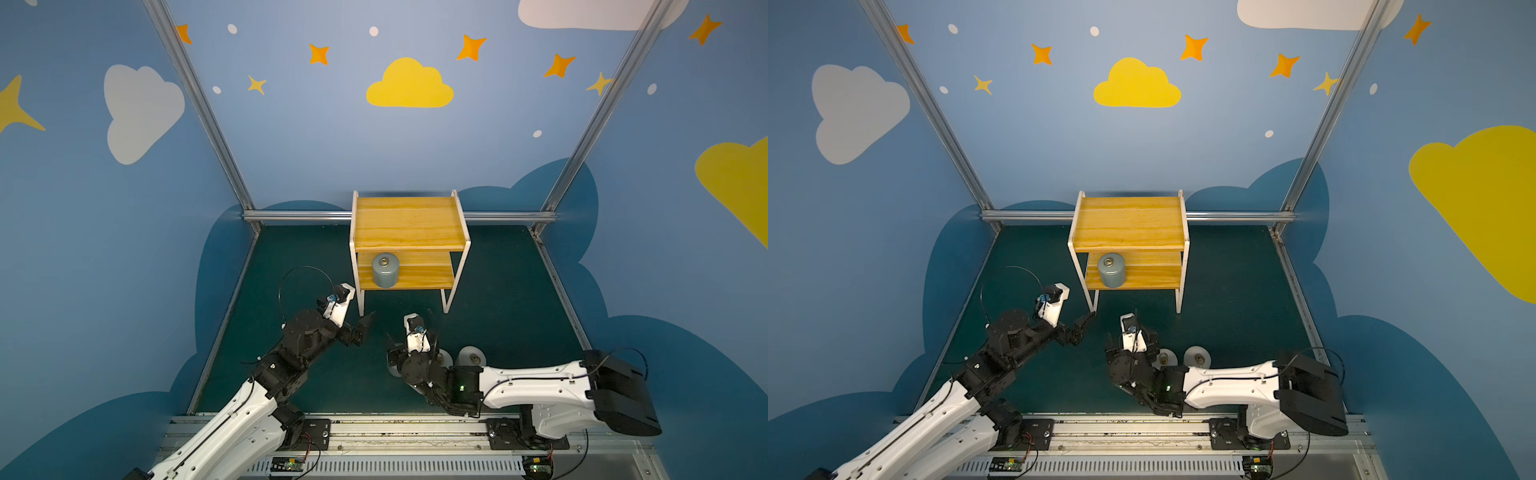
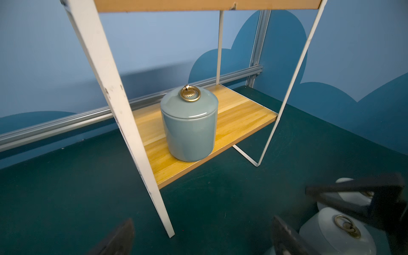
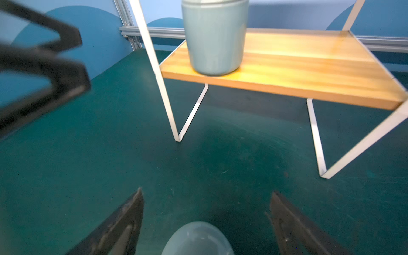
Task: Remove the tea canisters from the shelf
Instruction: Place the tea canister at the center of the board, then pick up the tea canister from the shelf, then place the tea canister at the center of the board.
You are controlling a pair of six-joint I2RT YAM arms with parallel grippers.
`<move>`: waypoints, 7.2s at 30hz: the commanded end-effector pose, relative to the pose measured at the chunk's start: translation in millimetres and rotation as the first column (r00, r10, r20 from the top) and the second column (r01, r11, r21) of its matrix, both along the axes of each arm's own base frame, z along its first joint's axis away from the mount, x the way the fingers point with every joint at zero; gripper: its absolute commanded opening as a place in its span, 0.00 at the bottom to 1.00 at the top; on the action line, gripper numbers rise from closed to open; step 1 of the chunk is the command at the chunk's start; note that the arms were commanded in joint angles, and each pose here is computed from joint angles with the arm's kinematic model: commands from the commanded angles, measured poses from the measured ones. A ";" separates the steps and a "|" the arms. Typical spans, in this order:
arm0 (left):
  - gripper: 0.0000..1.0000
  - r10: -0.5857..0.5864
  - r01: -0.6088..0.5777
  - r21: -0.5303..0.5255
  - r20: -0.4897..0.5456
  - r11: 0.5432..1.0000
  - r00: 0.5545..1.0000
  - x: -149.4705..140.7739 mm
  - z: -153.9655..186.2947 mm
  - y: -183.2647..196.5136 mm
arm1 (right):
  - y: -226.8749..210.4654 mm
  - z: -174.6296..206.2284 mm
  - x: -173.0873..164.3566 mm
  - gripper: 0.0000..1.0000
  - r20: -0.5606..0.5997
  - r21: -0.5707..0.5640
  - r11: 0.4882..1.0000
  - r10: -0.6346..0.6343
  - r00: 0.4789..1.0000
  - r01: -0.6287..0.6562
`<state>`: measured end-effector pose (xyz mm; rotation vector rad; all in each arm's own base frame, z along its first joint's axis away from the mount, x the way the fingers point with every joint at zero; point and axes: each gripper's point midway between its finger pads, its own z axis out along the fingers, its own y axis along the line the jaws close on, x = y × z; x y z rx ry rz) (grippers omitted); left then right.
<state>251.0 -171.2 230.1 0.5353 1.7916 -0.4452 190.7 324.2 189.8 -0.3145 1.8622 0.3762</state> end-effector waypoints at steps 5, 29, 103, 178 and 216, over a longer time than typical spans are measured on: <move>0.93 -0.063 0.054 -0.075 -0.121 0.996 0.991 -14.9 -25.4 -10.2 | -60.5 34.9 14.5 0.91 -0.001 -0.022 1.000 -0.005 1.000 0.005; 0.92 -0.072 0.066 -0.050 -0.136 0.997 0.988 -15.1 -47.1 -54.2 | -115.0 31.2 29.9 0.91 -0.104 -0.015 1.000 -0.006 0.995 0.004; 1.00 0.400 -0.437 0.072 0.293 0.896 0.868 115.9 2.5 -67.0 | -137.7 17.4 30.5 0.91 -0.186 0.046 0.999 0.005 0.983 0.004; 0.69 0.243 -0.250 -0.016 0.308 0.968 0.920 145.4 5.4 -75.8 | -141.5 5.9 32.8 0.91 -0.235 0.063 0.998 0.008 0.972 0.007; 0.66 -0.090 0.097 -0.069 0.106 0.993 0.990 3.2 -43.2 -53.1 | -143.0 10.6 28.7 0.91 -0.214 0.072 0.997 0.031 0.976 -0.016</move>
